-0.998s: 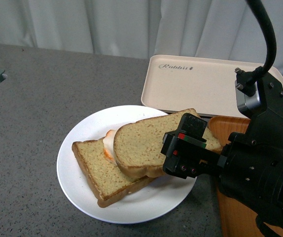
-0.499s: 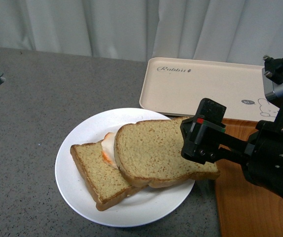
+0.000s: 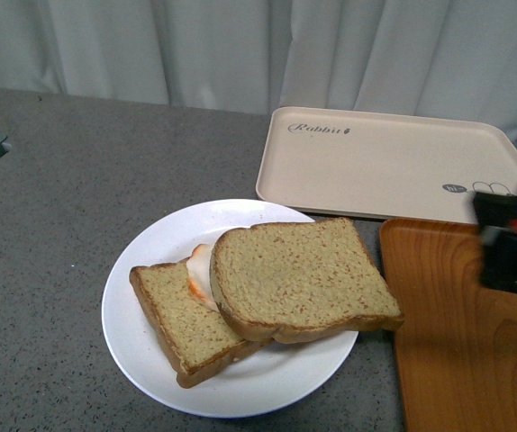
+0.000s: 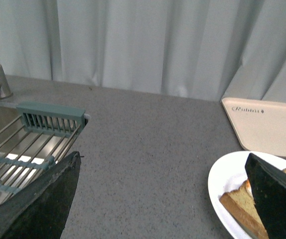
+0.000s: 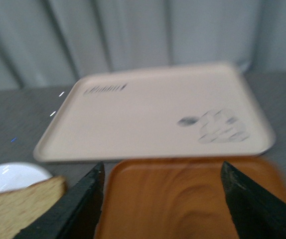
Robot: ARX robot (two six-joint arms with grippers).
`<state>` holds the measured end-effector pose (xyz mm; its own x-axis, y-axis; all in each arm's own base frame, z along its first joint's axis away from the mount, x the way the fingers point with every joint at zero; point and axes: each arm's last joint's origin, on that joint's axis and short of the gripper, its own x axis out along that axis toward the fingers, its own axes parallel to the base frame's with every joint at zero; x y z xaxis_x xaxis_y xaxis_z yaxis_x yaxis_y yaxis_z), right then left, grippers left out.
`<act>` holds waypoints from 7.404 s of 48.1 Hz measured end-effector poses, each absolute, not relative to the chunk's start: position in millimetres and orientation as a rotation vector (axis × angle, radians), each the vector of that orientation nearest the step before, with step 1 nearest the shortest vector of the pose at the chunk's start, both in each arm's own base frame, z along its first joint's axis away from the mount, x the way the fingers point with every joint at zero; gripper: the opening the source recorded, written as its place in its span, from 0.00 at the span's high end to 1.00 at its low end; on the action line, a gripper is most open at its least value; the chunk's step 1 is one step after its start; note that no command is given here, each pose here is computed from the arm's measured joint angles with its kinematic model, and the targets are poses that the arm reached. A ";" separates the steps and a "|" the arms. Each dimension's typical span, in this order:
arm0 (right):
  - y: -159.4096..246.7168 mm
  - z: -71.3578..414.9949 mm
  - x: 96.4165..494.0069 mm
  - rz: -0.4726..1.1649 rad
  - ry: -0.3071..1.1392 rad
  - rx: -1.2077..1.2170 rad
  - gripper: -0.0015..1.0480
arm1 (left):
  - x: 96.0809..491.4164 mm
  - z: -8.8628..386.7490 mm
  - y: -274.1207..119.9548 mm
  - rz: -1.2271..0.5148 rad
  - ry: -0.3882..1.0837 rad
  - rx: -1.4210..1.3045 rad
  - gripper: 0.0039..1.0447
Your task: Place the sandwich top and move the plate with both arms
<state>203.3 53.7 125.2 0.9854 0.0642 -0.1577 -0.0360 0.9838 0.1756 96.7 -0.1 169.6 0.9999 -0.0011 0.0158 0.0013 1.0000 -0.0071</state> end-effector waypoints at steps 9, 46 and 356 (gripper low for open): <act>7.6 153.1 164.2 0.029 0.074 0.042 0.64 | 96.7 169.6 -0.1 -0.001 -0.016 -0.007 0.06; 0.3 165.3 97.7 0.004 -0.002 0.004 0.99 | 96.7 169.6 -0.1 -0.001 -0.016 -0.007 0.06; 0.3 165.4 97.6 0.003 -0.004 0.003 0.09 | 233.4 100.4 -94.4 0.217 0.527 -1.231 0.96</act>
<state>97.6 0.3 165.4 1.0000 0.0034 0.0036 -0.0034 1.0000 0.0032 233.4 -94.4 100.4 0.8611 -0.1207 -0.4939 -0.4340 0.3313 -0.8378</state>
